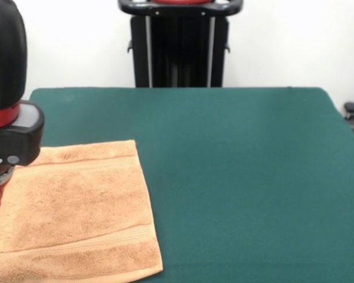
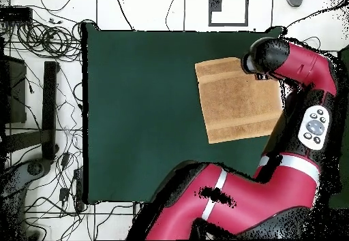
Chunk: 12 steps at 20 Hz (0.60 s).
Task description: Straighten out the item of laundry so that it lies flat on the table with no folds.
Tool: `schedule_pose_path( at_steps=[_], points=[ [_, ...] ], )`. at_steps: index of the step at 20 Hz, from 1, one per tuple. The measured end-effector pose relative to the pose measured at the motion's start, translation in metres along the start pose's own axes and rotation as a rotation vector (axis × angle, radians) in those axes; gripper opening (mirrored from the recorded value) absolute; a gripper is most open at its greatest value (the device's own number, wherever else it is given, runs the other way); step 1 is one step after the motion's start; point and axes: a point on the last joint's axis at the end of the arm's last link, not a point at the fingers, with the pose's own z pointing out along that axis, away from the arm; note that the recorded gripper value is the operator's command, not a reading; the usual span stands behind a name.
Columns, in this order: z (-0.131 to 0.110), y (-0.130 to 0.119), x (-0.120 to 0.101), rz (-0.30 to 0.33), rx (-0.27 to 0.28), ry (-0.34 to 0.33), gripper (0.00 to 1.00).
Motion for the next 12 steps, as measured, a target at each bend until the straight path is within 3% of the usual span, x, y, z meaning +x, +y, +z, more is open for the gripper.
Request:
schedule_pose_path(
  at_steps=[8,12],
  points=[
    [0.002,-0.011,-0.026,0.011,0.011,-0.030,1.00],
    [0.002,-0.011,-0.038,-0.016,-0.004,-0.101,1.00]
  ],
)
